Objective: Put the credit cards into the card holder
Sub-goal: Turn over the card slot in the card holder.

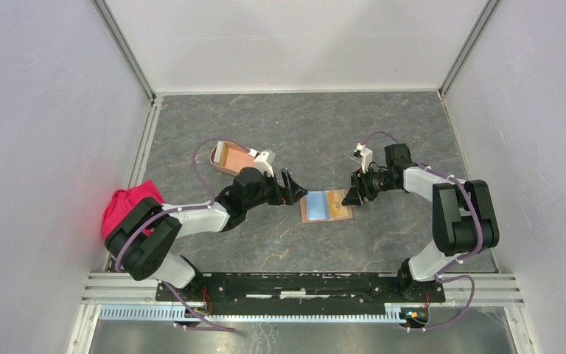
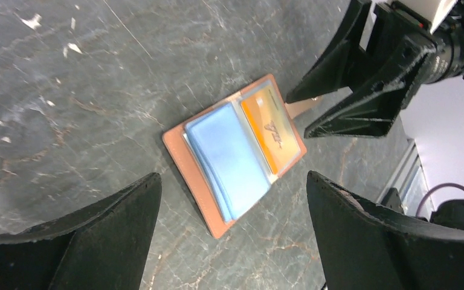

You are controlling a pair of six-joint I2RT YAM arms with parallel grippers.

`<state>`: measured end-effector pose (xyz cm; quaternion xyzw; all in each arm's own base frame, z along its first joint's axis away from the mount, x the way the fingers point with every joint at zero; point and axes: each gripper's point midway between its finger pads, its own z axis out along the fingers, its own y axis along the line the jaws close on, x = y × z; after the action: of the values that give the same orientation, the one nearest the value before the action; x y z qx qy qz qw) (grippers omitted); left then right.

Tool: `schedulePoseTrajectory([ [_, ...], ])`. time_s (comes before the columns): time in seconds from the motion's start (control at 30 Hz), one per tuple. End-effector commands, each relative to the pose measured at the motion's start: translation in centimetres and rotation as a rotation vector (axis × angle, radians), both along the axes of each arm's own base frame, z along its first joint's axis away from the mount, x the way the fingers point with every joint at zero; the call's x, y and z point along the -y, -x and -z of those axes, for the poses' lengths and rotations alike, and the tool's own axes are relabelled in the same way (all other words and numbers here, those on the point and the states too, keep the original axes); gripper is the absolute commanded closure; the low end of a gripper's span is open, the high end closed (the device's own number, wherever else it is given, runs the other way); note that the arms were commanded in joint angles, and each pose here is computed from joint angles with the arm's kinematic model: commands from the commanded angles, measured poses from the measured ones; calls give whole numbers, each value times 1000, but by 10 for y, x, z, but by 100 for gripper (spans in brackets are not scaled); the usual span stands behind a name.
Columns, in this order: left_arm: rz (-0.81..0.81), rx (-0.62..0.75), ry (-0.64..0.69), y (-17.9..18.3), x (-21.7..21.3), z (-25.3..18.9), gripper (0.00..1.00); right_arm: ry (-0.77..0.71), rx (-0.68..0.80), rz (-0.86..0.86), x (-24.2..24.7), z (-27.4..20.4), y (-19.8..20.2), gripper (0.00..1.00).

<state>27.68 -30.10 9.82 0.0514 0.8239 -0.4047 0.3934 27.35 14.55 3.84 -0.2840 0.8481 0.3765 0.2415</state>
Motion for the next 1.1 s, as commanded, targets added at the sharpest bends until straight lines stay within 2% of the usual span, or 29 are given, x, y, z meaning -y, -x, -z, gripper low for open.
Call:
schedulePoseTrajectory([
  [0.0,13,24,107,1,14,-19,5,-32,-13,3,-5,0,-3,38],
  [0.3,55,4,122,9,29,-13,7,-85,-50,-16,-12,-2,2,43],
  [0.43,77,-11,131,12,38,-7,9,-82,-22,-32,-11,-8,-1,46],
  [1.07,157,-47,152,22,75,5,20,-145,-43,-40,-18,-15,2,50],
])
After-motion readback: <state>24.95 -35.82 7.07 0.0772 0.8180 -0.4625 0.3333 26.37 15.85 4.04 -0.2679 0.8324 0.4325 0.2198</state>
